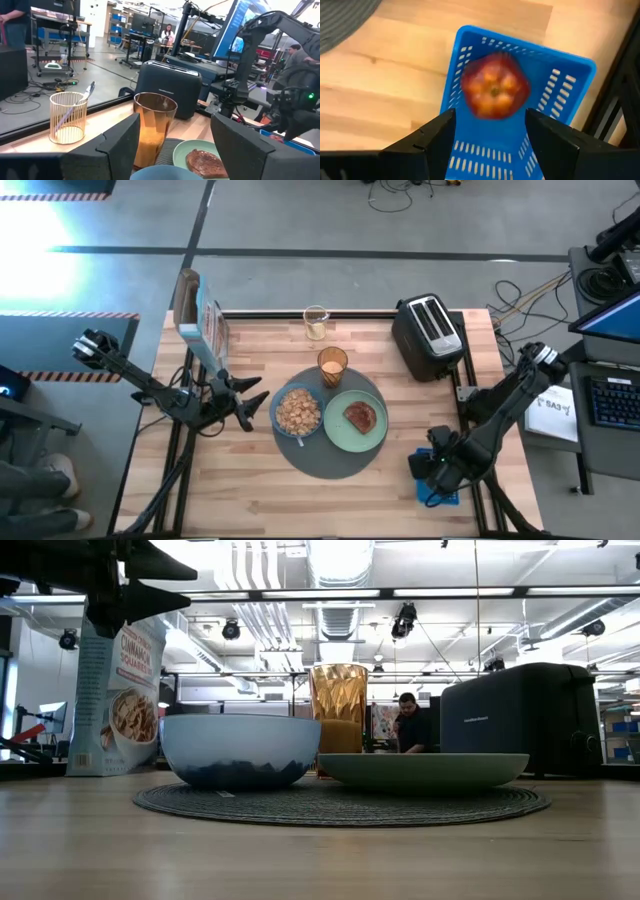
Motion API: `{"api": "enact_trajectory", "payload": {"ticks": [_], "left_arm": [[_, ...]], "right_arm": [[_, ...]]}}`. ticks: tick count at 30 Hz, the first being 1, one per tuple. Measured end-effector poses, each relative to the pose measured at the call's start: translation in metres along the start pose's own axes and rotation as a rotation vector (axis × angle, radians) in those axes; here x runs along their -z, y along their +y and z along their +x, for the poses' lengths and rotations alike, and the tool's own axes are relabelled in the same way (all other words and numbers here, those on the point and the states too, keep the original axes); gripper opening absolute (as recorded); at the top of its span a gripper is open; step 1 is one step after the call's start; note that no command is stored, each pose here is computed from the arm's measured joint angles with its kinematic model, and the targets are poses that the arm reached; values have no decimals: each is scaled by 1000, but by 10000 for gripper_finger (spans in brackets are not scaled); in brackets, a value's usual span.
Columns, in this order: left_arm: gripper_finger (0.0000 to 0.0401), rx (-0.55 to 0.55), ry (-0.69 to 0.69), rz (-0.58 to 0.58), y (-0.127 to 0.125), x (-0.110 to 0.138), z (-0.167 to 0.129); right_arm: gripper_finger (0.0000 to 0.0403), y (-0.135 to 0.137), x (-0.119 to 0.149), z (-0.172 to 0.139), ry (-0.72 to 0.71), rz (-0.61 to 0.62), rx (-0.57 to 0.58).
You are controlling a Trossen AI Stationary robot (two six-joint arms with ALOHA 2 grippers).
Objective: Arrange a breakfast setting
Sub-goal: Put the apple on the green plate
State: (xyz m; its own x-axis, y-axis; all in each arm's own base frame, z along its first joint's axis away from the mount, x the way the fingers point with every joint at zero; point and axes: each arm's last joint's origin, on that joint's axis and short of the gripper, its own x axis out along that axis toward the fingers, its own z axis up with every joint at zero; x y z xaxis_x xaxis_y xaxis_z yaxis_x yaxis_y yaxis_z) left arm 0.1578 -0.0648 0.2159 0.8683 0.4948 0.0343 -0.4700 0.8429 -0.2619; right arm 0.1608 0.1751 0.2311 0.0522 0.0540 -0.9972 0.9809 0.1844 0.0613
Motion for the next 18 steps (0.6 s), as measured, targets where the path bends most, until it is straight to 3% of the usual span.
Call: {"api": "enact_trajectory", "payload": {"ticks": [18], "left_arm": [[227,-1,4,11,0,1,0]], "right_arm": [[229,2,-4,33,-36,19,36]]}}
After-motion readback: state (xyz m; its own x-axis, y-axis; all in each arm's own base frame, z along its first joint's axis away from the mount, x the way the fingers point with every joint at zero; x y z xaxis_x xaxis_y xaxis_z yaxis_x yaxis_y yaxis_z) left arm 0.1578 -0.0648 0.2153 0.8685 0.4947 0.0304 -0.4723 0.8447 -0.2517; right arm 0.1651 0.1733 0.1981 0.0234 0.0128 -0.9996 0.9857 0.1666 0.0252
